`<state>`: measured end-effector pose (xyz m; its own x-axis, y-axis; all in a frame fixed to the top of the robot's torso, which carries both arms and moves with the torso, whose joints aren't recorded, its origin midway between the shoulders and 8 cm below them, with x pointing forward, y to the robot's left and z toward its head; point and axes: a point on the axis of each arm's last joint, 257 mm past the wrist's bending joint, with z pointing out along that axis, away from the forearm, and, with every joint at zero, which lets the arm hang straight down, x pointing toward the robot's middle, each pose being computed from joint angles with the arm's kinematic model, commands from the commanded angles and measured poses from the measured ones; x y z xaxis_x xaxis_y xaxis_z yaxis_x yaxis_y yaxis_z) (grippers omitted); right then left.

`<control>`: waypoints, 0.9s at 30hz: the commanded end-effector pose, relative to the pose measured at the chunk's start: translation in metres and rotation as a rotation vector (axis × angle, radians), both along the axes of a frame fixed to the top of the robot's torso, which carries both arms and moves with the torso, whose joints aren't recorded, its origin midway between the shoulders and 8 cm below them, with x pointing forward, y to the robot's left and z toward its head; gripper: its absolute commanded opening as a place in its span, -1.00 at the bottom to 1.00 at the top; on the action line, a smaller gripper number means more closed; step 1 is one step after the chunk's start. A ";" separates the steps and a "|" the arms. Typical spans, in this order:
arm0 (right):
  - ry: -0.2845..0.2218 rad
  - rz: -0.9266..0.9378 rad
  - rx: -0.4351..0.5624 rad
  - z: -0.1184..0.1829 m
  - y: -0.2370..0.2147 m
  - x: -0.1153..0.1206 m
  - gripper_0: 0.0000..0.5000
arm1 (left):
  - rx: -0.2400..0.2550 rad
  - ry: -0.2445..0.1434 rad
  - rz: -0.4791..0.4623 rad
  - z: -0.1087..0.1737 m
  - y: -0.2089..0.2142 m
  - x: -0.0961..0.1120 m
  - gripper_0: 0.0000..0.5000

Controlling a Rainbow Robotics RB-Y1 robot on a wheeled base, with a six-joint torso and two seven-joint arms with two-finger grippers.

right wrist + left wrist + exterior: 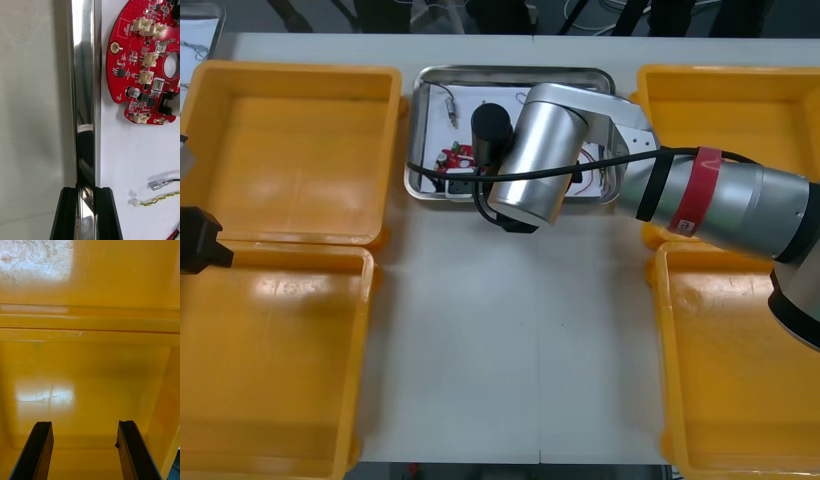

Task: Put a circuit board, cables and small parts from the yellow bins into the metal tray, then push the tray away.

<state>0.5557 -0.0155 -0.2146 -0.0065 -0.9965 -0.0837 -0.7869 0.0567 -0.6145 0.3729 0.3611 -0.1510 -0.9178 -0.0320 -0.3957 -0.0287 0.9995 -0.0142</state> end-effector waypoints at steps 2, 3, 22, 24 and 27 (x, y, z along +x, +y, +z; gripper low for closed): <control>-0.064 0.026 -0.006 0.036 0.001 0.025 -1.00 | 0.092 -0.014 -0.068 0.012 0.018 -0.006 1.00; -0.071 0.027 -0.001 0.038 0.002 0.028 -1.00 | 0.092 -0.014 -0.068 0.012 0.018 -0.006 1.00; -0.092 0.022 0.035 0.049 0.003 0.047 -1.00 | 0.092 -0.014 -0.068 0.012 0.018 -0.006 1.00; -0.093 0.023 0.035 0.048 0.003 0.048 -0.66 | 0.092 -0.014 -0.068 0.012 0.018 -0.006 1.00; -0.093 0.025 0.036 0.049 0.004 0.047 0.48 | 0.092 -0.014 -0.068 0.012 0.018 -0.006 1.00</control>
<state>0.5919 -0.0207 -0.1972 -0.0188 -0.9913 -0.1302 -0.7615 0.0986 -0.6406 0.3728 0.3611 -0.1511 -0.9179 -0.0320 -0.3956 -0.0288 0.9995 -0.0141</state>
